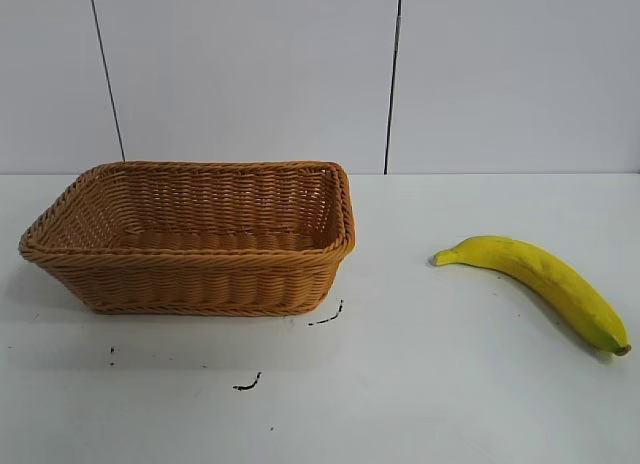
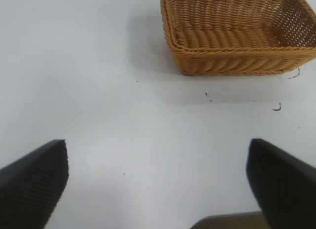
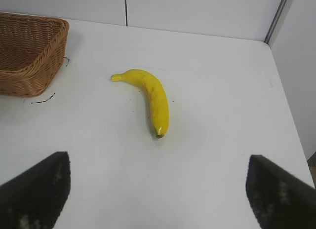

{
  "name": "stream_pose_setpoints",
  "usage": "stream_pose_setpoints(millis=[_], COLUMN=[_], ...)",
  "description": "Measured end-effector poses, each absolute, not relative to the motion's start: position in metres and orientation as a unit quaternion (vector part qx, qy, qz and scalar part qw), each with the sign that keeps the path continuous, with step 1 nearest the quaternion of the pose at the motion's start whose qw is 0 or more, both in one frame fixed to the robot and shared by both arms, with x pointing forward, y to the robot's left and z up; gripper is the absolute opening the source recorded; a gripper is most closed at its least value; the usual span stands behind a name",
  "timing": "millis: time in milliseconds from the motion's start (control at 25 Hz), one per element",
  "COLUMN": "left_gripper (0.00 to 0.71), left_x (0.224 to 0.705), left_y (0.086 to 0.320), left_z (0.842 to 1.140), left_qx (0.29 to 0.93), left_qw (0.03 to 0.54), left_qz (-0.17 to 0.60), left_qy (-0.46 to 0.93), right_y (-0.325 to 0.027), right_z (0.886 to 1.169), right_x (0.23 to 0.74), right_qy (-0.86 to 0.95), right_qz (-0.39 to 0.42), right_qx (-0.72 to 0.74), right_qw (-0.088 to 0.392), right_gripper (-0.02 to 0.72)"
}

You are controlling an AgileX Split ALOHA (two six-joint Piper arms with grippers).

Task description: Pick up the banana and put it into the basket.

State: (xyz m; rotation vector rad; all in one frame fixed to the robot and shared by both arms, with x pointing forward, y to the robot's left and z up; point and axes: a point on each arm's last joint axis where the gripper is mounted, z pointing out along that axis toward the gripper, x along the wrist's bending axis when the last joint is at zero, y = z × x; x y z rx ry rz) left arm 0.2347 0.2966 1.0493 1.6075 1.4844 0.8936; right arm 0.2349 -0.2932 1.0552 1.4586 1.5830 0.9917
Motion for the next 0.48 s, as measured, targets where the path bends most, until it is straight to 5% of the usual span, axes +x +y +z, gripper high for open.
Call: stream_pose_setpoints(millis=[480], left_gripper=[0.695], left_x=[0.2347], left_y=[0.2966], left_z=[1.0493], left_qx=[0.629], left_qw=[0.379], left_qz=[0.35], left_qy=[0.581], right_y=[-0.2931], right_z=[1.0561], right_x=[0.2397], right_qy=[0.625], right_qz=[0.38], right_qx=[0.576], right_qw=[0.366], right_gripper=[0.689])
